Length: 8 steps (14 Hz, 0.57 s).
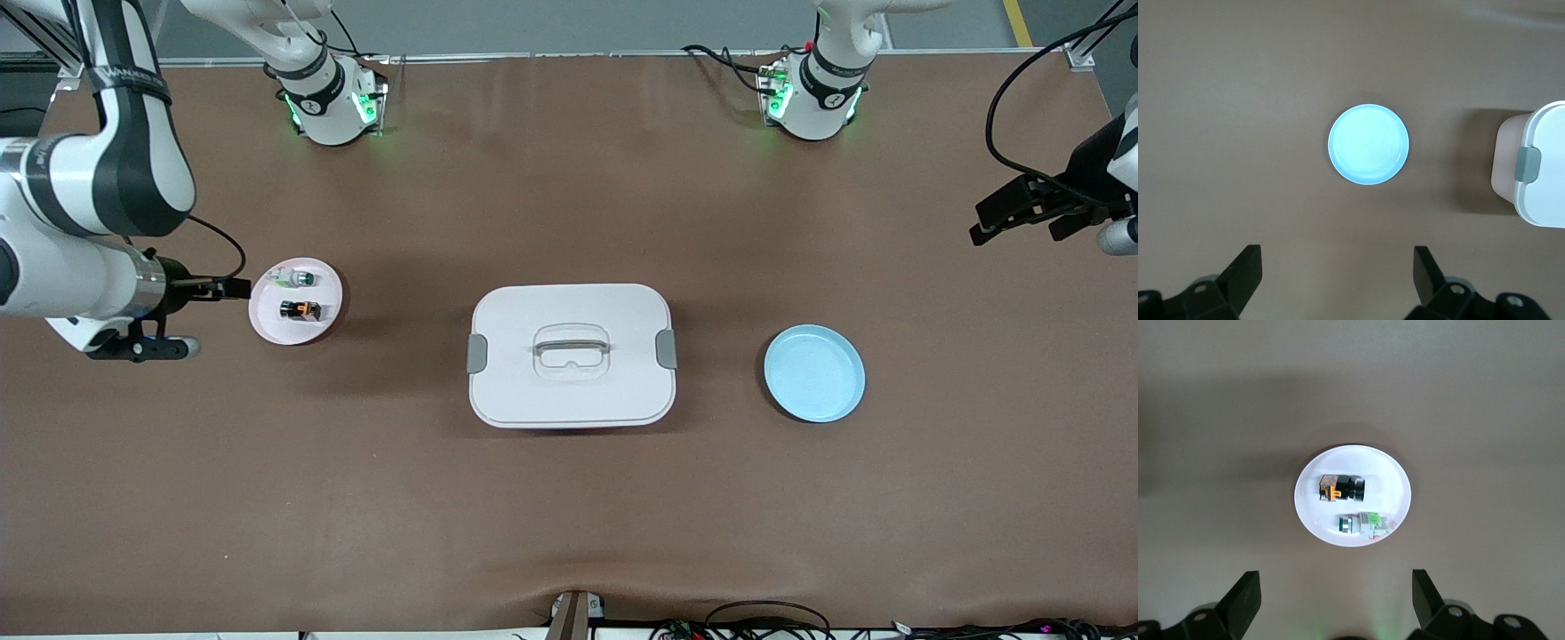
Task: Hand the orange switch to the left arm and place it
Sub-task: 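Move the right gripper over the white dish toward the orange switch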
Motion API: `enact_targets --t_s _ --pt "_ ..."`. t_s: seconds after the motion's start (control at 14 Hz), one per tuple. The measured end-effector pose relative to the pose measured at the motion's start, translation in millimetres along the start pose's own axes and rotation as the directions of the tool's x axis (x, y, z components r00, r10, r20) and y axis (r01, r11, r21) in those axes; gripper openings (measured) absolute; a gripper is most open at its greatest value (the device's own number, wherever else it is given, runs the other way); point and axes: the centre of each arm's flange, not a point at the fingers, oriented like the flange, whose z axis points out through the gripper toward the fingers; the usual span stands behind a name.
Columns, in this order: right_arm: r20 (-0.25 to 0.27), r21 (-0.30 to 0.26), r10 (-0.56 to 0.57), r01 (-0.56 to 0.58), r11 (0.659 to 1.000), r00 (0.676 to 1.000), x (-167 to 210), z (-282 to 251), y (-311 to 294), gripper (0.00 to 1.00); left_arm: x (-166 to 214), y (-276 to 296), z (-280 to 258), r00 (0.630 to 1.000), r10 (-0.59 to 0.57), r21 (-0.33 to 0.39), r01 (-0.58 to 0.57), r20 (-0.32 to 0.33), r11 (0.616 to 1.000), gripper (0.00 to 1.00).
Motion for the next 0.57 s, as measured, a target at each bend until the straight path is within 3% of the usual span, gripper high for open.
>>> enact_targets --t_s 0.29,0.57 --pt "-0.037 -0.007 0.011 -0.011 1.000 0.999 5.9 38.0 -18.7 1.00 0.0 0.0 0.0 1.000 0.000 0.000 0.000 0.000 1.000 1.00" --pt "-0.040 -0.035 0.003 -0.005 0.999 0.999 5.5 71.4 -15.4 1.00 0.0 0.0 0.0 1.000 0.000 0.000 0.000 0.000 1.000 1.00"
